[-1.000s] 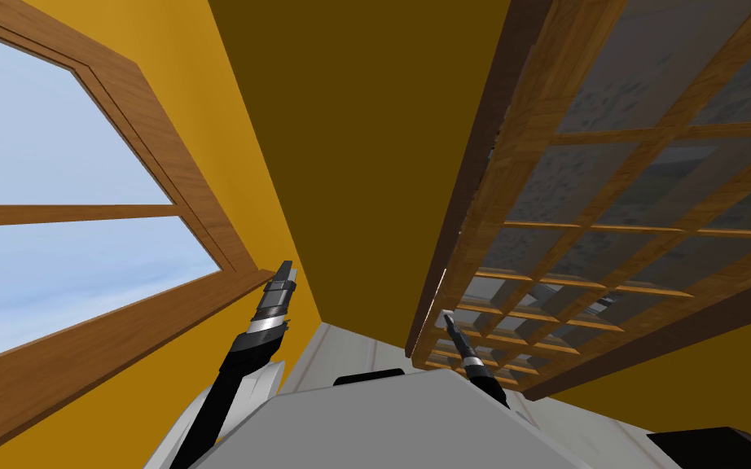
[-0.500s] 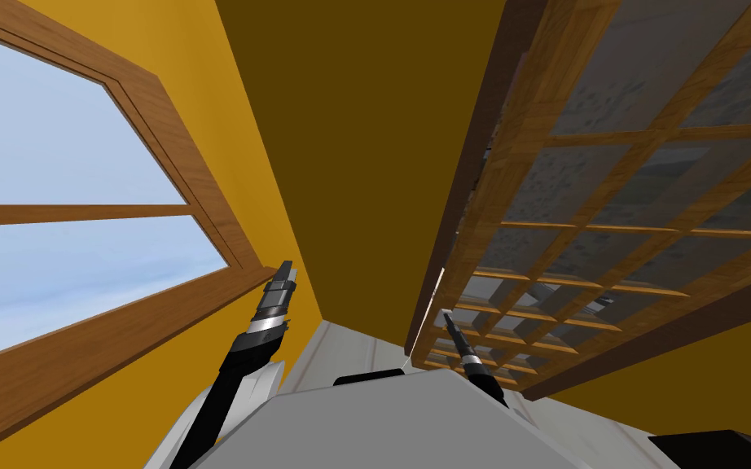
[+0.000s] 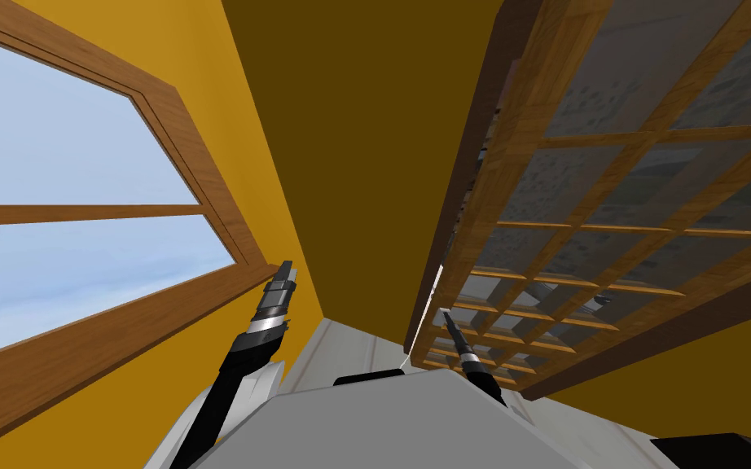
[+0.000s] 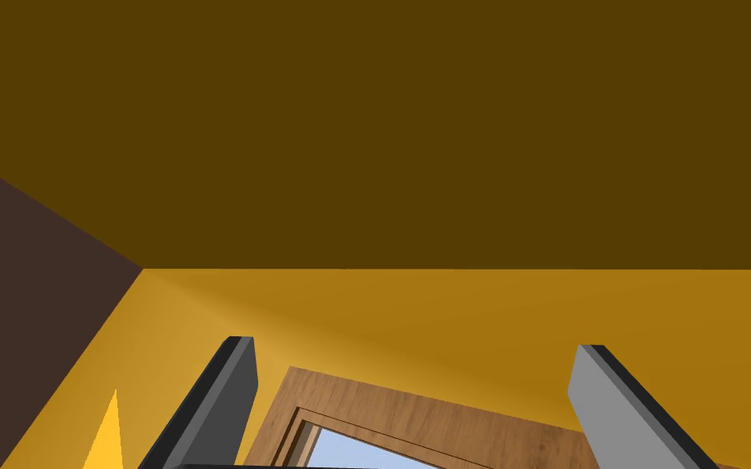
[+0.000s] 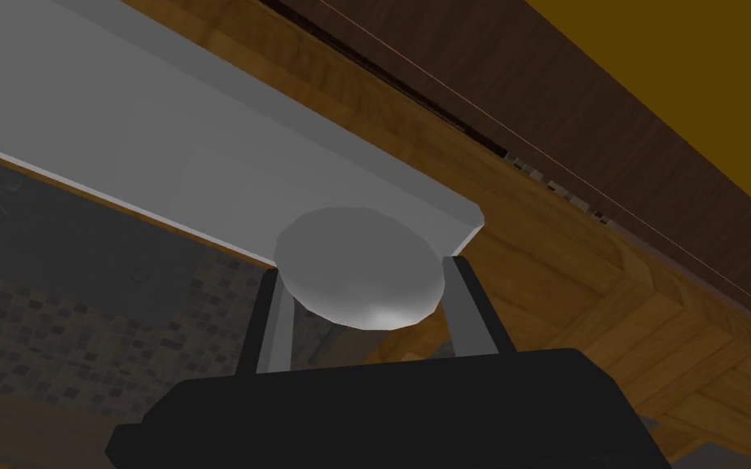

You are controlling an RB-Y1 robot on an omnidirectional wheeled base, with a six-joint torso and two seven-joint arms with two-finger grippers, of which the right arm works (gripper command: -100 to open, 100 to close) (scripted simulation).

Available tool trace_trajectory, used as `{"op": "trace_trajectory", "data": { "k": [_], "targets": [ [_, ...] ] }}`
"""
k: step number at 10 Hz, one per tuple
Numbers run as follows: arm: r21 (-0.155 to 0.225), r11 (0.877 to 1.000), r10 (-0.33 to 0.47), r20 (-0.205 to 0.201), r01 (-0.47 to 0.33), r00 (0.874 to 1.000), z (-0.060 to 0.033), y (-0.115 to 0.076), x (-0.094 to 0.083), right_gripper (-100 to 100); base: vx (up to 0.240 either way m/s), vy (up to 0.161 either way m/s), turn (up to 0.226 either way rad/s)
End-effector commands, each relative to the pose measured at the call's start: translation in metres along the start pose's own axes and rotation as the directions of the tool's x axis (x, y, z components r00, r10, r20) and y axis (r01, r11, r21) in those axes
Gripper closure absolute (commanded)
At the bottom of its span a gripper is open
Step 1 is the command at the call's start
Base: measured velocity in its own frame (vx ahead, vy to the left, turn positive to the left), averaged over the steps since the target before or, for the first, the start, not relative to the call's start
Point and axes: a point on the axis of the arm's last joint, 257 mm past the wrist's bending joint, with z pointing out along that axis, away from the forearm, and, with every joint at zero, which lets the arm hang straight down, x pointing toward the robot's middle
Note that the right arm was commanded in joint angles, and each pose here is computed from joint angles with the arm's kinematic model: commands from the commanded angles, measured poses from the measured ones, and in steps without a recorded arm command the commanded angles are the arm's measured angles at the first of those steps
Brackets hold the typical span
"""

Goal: Pull the door open

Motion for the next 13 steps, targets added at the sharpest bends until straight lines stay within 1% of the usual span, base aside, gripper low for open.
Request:
{"op": "trace_trajectory", "data": {
  "k": [1,2,3,5,6,7,8,9,10,11,12,13],
  "targets": [
    [0.008,0.999,0.035,-0.001,-0.035,0.999,-0.0013,-0.0023,0.0016,100,-0.027,-0.013,0.013],
    [0.008,0.997,0.077,0.0,-0.077,0.997,0.0,-0.0016,0.0025,100,-0.031,-0.014,0.026],
    [0.008,0.997,0.082,0.0,-0.082,0.997,0.0,-0.0016,0.0025,100,-0.027,-0.012,0.017],
    [0.007,0.988,0.156,0.002,-0.156,0.988,0.0026,-0.0001,0.0047,100,-0.045,-0.023,0.035],
    [0.007,0.985,0.175,0.003,-0.175,0.985,0.0026,-0.0001,0.0047,100,-0.043,-0.016,0.02],
    [0.007,0.977,0.212,0.004,-0.212,0.977,0.004,0.0007,0.0058,100,-0.046,-0.012,0.023],
    [0.007,0.975,0.221,0.004,-0.221,0.975,0.004,0.0007,0.0058,100,-0.03,-0.01,0.016],
    [0.007,0.965,0.262,0.005,-0.262,0.965,0.0053,0.0015,0.0069,100,-0.031,-0.013,0.028],
    [0.007,0.964,0.267,0.005,-0.267,0.964,0.0053,0.0015,0.0069,100,-0.028,-0.015,0.014],
    [0.007,0.951,0.31,0.006,-0.31,0.951,0.0066,0.0023,0.008,100,-0.033,-0.019,0.021],
    [0.006,0.941,0.339,0.007,-0.339,0.941,0.0079,0.0031,0.0092,100,-0.056,-0.026,0.052],
    [0.006,0.934,0.356,0.007,-0.357,0.934,0.0079,0.0031,0.0092,100,-0.043,-0.017,0.025]
  ]
}}
